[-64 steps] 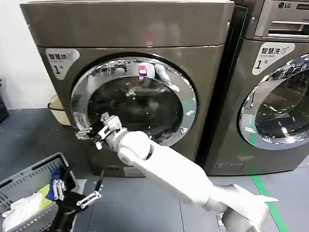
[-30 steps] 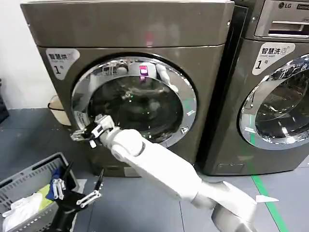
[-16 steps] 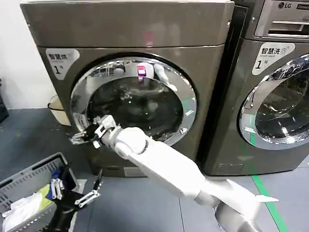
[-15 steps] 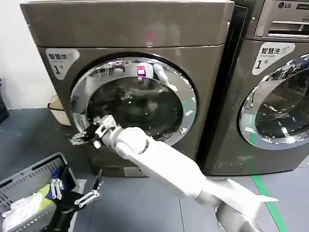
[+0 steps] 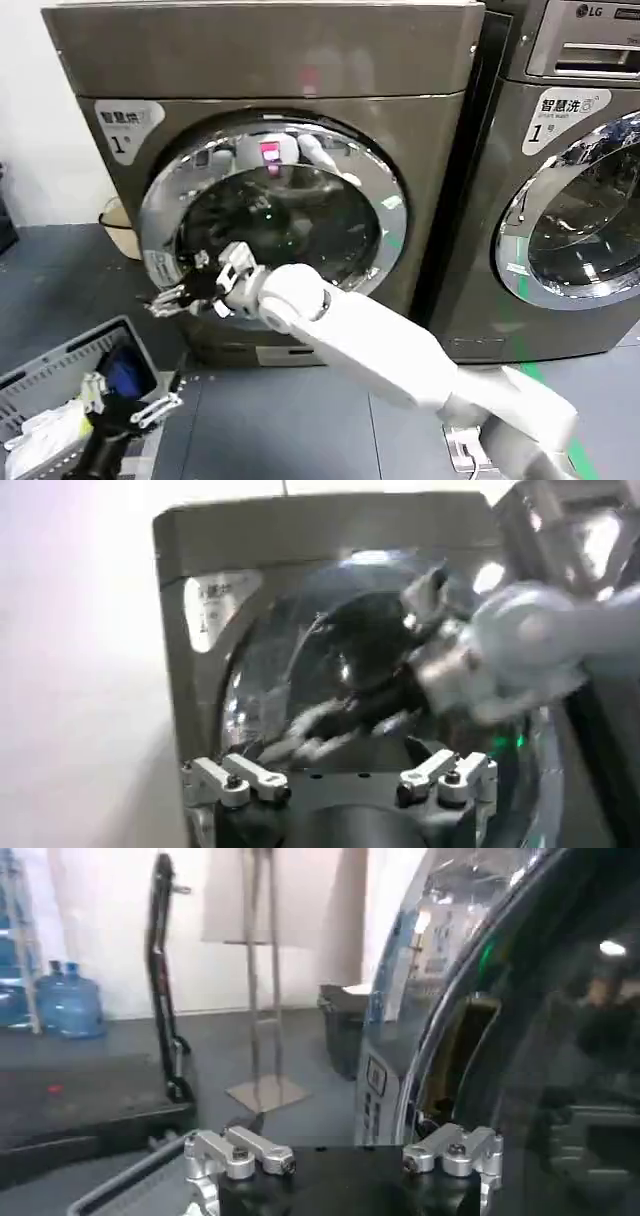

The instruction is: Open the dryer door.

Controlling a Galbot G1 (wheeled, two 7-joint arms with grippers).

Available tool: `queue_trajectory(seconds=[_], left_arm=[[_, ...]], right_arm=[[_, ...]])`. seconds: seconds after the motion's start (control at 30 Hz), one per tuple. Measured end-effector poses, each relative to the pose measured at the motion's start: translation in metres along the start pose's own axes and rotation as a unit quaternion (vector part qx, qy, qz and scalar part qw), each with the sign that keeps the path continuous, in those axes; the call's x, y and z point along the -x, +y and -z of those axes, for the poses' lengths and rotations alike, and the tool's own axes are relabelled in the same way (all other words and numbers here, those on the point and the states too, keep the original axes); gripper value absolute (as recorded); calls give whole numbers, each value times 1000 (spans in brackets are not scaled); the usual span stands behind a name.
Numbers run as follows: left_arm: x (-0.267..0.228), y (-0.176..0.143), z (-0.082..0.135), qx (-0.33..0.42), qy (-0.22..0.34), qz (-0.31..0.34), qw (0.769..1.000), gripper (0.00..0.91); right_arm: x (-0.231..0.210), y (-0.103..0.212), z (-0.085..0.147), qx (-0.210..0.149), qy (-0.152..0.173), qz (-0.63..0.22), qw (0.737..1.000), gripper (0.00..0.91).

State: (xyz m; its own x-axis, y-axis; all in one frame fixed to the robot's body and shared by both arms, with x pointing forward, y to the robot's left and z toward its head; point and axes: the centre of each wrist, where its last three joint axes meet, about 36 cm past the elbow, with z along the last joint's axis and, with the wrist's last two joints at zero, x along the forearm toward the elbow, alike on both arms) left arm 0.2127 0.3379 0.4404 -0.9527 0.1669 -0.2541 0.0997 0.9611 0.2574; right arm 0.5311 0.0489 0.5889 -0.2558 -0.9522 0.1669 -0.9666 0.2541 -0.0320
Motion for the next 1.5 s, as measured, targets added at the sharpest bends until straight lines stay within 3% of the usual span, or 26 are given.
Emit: queue_trajectory(seconds=[0.4,0.67,0.93,1.5], left_arm=[[-13,69,-7,64,72,73,993,907],[-12,101,-6,83,85,109,987,907],[-11,129,-3,120,134,160,971,907],[46,161,-7,154,36,68,985,907]], right_arm=[[-30,12,3,1,7,54,999,907],[-52,17,-1,10,20,106,994,907],[-75,23,-3,18,24,141,989,907],[-129,29,0,-16,43,254,966,907]])
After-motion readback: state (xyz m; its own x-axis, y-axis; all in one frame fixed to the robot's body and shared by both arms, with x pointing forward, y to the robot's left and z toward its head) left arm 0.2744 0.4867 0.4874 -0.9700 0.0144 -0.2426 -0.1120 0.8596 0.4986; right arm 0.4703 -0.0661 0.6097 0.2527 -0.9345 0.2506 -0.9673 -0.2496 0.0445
